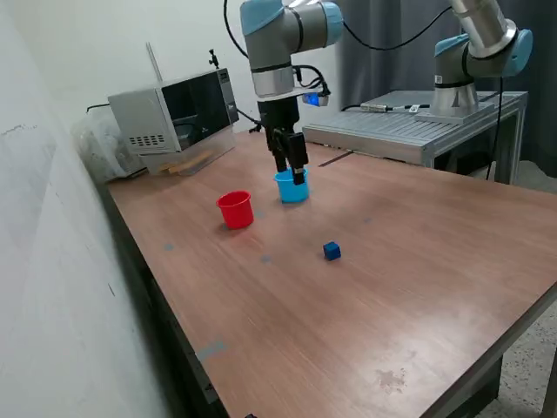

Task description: Place red objects in the red bin, and blue objects in the blue bin.

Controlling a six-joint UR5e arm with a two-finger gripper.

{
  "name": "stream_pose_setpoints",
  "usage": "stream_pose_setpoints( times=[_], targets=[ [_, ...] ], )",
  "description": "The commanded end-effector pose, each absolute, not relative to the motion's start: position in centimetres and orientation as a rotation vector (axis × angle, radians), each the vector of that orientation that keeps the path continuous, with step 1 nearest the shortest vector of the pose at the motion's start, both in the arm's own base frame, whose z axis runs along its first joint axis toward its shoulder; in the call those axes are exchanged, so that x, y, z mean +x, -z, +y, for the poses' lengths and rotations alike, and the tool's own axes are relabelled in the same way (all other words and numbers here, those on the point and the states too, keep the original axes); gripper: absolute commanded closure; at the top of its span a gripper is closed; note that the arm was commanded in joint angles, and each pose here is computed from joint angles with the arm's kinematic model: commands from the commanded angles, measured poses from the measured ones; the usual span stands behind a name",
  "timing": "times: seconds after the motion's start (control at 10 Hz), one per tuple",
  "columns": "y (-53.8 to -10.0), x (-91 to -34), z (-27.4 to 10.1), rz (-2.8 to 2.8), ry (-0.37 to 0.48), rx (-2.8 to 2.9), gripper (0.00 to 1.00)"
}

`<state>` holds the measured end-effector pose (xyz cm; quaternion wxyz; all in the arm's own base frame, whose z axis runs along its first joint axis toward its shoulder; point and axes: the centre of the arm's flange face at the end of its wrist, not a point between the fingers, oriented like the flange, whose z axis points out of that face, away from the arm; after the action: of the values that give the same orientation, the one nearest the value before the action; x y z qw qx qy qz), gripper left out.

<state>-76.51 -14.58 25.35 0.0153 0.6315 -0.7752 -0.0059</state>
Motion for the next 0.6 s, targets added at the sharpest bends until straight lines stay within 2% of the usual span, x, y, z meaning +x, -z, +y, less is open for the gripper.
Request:
stream_pose_setpoints(
  times=[0.0, 0.1, 0.5],
  targets=[
    [-24.2, -74.4, -20.3, -2.356, -0.129, 1.979, 0.00],
    [-23.5, -74.2, -21.1, -2.346, -0.160, 1.980, 0.00],
    [-17.5, -75.5, -21.6, -2.335, -0.154, 1.981, 0.00]
  ],
)
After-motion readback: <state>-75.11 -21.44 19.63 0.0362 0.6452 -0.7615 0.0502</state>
